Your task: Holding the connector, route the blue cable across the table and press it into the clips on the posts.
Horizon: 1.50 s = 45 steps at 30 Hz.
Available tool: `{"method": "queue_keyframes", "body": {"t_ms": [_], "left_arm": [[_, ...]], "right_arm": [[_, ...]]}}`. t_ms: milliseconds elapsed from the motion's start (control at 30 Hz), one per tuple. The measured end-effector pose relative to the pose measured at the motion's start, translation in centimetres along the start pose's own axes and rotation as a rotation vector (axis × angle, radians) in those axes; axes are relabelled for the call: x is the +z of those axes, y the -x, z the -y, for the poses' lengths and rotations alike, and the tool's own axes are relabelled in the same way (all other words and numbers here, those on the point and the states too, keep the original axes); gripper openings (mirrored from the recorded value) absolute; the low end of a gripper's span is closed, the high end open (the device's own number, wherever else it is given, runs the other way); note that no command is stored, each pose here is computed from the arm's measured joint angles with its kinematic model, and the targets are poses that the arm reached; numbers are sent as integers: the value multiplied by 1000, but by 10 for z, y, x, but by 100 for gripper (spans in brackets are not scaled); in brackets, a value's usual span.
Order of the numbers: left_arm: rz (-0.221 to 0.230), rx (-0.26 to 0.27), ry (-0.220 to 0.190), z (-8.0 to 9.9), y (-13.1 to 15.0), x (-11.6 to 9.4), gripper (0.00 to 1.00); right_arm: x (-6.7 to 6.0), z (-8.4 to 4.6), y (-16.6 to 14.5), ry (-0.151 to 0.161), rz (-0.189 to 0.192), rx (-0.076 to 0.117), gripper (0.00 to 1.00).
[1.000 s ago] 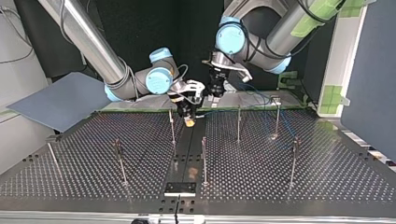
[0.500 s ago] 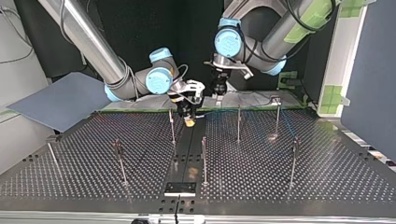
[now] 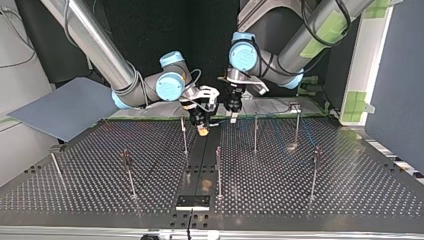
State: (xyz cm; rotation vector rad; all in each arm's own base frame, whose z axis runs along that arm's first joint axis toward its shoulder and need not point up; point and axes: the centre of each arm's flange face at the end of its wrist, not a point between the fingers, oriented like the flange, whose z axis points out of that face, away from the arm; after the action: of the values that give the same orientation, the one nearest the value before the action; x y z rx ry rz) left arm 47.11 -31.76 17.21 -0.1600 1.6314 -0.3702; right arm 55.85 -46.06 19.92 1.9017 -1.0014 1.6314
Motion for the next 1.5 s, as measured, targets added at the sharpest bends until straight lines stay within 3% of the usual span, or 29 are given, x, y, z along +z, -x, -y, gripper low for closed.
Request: {"method": "queue_keyframes", "body": {"t_ms": [400, 667, 1033, 1067, 1100, 1133, 1167, 1200, 1233, 1267, 1300, 1333, 1500], "left_arm": [[-5, -5, 6, -10, 0, 25, 98], [-2, 10, 60, -27, -10, 44, 98], [-12, 52, 103, -37, -16, 47, 98], [-11, 56, 107, -38, -15, 47, 85], [-9, 60, 112, -38, -15, 47, 85], [-7, 66, 120, -39, -15, 46, 71], [-5, 70, 126, -39, -15, 46, 50], [-2, 73, 132, -39, -14, 46, 50], [3, 77, 140, -40, -13, 47, 35], [7, 80, 146, -40, -13, 47, 14], [11, 81, 151, -40, -12, 47, 14], [17, 83, 157, -39, -11, 48, 1], [30, 86, 165, -35, -8, 50, 1]], "right_arm": [[0, 0, 0, 0, 0, 1, 0], [0, 0, 0, -2, 1, 1, 0], [0, 0, 0, -2, 1, 1, 0], [0, 0, 0, -2, 1, 2, 0], [0, 0, 0, -2, 1, 2, 0], [0, 0, 0, -2, 1, 2, 0], [0, 0, 0, -2, 0, 2, 0], [0, 0, 0, -2, 0, 2, 0], [0, 0, 0, -2, 0, 2, 0], [0, 0, 0, -2, 0, 2, 0], [0, 0, 0, -2, 0, 3, 0], [0, 0, 0, -2, 0, 3, 0], [0, 0, 0, -2, 0, 3, 0]]}}
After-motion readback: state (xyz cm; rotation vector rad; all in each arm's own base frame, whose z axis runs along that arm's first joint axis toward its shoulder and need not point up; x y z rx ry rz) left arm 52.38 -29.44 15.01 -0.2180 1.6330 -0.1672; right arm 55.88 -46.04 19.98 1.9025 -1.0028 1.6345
